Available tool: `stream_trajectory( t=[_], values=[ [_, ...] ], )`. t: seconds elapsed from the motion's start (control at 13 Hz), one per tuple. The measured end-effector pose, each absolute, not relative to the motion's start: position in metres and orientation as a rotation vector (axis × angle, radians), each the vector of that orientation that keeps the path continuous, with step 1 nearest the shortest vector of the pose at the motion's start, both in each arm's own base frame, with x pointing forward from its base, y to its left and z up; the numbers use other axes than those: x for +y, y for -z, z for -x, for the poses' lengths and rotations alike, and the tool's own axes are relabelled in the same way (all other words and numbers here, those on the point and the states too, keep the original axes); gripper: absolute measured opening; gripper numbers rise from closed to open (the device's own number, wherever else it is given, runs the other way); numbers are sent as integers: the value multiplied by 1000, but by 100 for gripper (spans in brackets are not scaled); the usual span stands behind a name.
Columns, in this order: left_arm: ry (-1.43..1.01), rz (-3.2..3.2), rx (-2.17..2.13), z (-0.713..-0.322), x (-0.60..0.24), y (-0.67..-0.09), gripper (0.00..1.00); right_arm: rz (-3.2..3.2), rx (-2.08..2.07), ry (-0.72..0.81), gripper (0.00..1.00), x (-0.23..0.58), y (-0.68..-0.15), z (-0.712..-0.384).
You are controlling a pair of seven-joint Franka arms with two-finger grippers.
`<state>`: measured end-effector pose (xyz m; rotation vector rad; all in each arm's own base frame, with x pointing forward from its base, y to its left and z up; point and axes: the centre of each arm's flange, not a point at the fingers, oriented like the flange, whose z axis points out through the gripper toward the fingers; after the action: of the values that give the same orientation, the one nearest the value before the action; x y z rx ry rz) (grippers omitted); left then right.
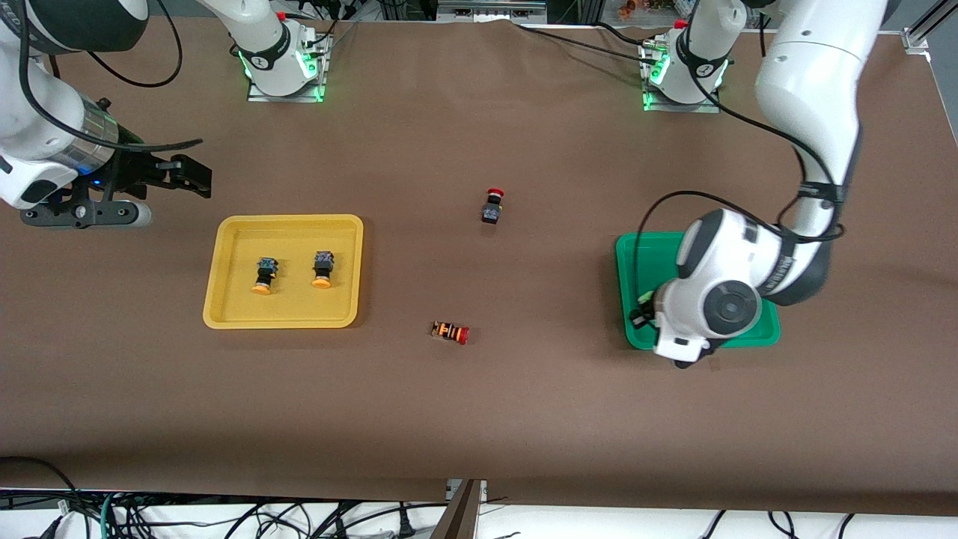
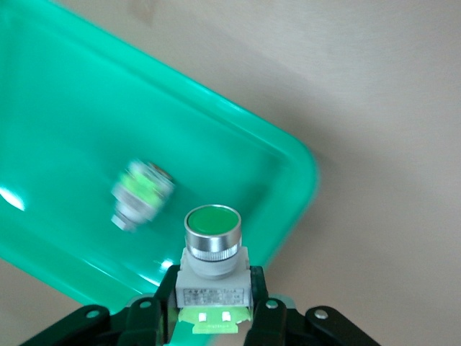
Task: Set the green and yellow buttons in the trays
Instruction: 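Release the yellow button in the tray while the left carries green to tray, then lower the green button into the green tray and open the left gripper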
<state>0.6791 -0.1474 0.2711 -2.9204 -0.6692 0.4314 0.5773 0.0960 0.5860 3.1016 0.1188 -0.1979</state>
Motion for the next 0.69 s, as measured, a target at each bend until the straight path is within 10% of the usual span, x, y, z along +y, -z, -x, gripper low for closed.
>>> stream_trajectory(
  t=[0.54,0.69],
  values=[
    [-669,2988,153,-658,-30,-214,41,-3110,99,102,100,67,-617,-583],
    [-684,2991,208,-655,-29,-211,56,-3110,108,100,100,70,-619,-582]
  ],
)
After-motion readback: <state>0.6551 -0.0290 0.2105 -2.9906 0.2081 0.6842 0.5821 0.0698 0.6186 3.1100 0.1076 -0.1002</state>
